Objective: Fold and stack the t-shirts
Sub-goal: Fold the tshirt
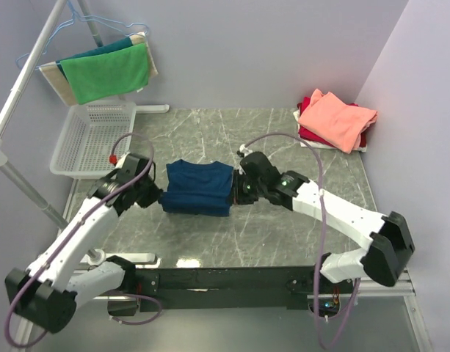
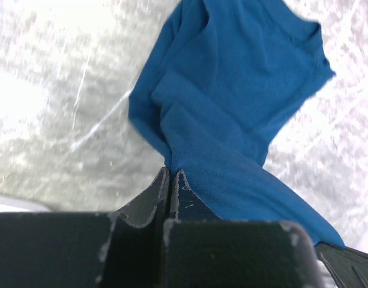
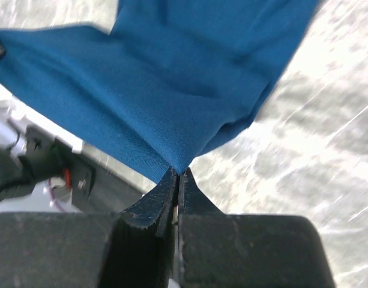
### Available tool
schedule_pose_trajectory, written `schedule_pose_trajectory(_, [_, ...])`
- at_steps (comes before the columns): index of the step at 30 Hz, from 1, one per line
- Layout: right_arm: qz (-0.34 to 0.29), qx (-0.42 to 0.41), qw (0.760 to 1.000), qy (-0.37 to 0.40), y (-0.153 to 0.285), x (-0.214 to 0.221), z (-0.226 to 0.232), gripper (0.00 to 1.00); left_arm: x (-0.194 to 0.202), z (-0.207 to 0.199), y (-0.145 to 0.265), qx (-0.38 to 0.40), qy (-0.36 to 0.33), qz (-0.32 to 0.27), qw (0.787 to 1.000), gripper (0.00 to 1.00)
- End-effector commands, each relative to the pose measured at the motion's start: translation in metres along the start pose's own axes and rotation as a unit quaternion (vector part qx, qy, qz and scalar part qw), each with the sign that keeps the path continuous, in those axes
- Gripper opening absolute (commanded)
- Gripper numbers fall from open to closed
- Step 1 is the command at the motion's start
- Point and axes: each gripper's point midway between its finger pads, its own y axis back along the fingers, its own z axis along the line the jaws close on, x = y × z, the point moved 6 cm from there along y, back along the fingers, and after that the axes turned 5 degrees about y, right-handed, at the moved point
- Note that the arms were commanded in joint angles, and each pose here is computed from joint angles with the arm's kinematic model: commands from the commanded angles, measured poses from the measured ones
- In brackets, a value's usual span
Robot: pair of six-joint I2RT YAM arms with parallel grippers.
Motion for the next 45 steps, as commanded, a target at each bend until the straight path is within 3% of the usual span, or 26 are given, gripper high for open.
schedule_pose_trajectory(1, [-0.023, 0.035, 0.999, 0.016, -0.012, -0.035, -0.019, 0.00, -0.030, -0.022, -0.013, -0.013, -0.013, -0.071, 0.997, 0.01])
schedule_pose_trajectory(26, [0.016, 0.060, 0.998, -0.021, -0.133, -0.135, -0.084, 0.00, -0.094, -0.107, -0.173, -0.112, -0.096, -0.049, 0.988, 0.01])
schedule_pose_trajectory(27, [0.020, 0.066, 0.997, -0.024, -0.137, -0.136, -0.088, 0.00, -0.094, -0.108, -0.176, -0.110, -0.098, -0.045, 0.988, 0.03])
schedule_pose_trajectory(30, [0.007, 0.066, 0.997, -0.030, -0.133, -0.149, -0.091, 0.28, -0.098, -0.111, -0.182, -0.107, -0.100, -0.042, 0.988, 0.25])
schedule_pose_trajectory(31, [0.001, 0.065, 0.997, -0.031, -0.131, -0.154, -0.092, 0.40, -0.100, -0.111, -0.182, -0.107, -0.099, -0.044, 0.988, 0.44])
schedule_pose_trajectory(33, [-0.019, 0.068, 0.997, -0.033, -0.123, -0.167, -0.093, 0.54, -0.109, -0.115, -0.179, -0.102, -0.095, -0.053, 0.989, 0.57])
schedule_pose_trajectory(35, [-0.041, 0.069, 0.996, -0.034, -0.117, -0.178, -0.093, 0.58, -0.118, -0.119, -0.173, -0.095, -0.091, -0.074, 0.989, 0.71])
schedule_pose_trajectory(40, [-0.062, 0.071, 0.995, -0.035, -0.102, -0.192, -0.091, 0.59, -0.133, -0.122, -0.158, -0.078, -0.079, -0.100, 0.989, 0.76])
schedule_pose_trajectory(45, [-0.032, 0.051, 0.998, -0.030, -0.099, -0.171, -0.077, 0.59, -0.114, -0.112, -0.144, -0.046, -0.093, -0.064, 0.993, 0.73])
